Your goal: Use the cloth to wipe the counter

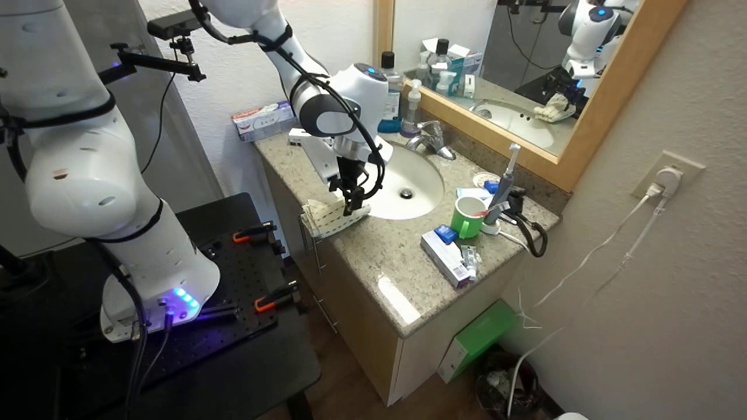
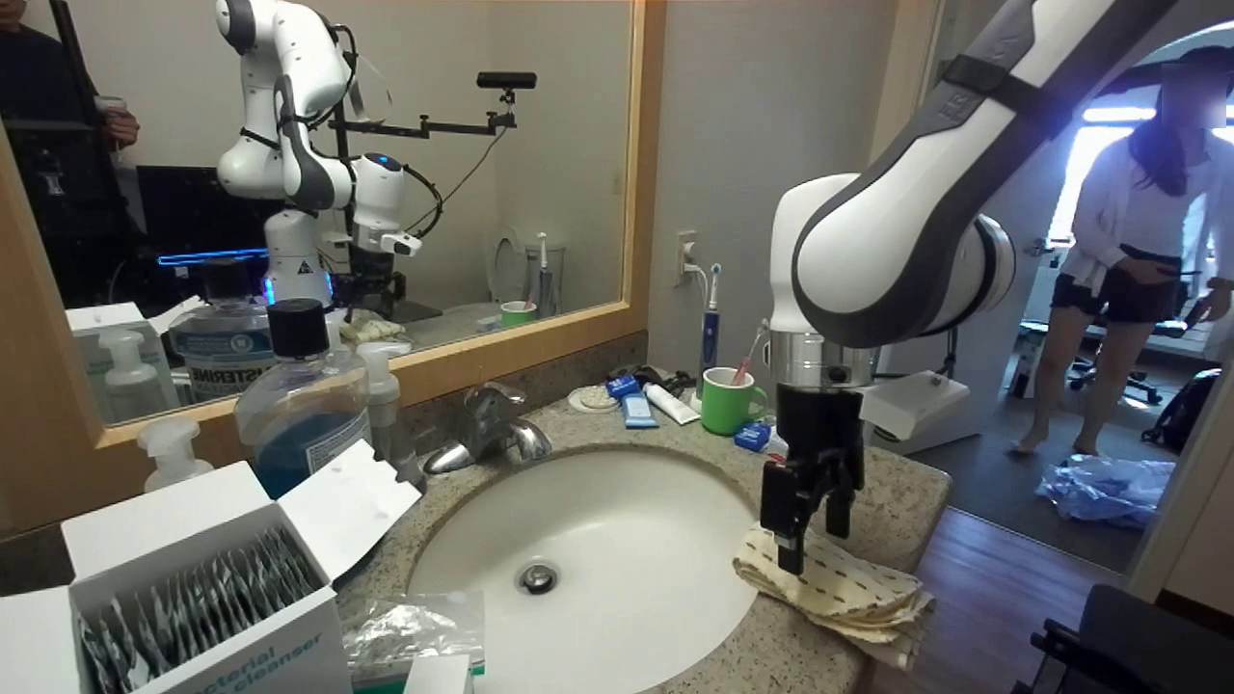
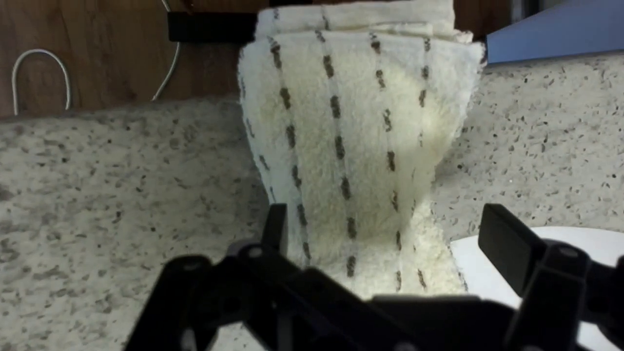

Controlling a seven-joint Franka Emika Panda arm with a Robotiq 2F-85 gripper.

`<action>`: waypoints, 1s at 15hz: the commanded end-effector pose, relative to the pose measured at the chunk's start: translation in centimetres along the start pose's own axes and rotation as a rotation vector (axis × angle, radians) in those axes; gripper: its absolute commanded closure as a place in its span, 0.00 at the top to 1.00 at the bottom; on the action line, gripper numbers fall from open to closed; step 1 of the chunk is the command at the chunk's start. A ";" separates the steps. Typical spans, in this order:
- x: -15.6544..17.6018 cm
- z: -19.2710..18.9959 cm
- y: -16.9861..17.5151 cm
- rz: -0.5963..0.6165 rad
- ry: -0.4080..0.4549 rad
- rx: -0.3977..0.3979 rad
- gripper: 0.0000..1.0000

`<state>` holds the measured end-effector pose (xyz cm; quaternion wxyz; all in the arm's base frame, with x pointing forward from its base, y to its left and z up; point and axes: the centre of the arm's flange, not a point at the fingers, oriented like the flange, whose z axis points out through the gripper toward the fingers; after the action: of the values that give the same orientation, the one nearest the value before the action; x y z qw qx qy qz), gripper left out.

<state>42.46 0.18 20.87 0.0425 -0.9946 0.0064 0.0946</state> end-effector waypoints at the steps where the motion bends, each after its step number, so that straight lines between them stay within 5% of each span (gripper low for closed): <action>1: -1.0 0.9 -0.3 -0.001 0.006 -0.006 0.83; 7: 0.0 2.9 0.2 0.023 -0.038 -0.010 0.72; 9: 0.1 3.2 0.1 0.033 -0.041 -0.013 0.47; 15: 0.4 2.4 -0.5 0.051 -0.031 -0.019 0.04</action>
<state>42.05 -0.03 18.52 0.0389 -0.9923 0.0178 0.1158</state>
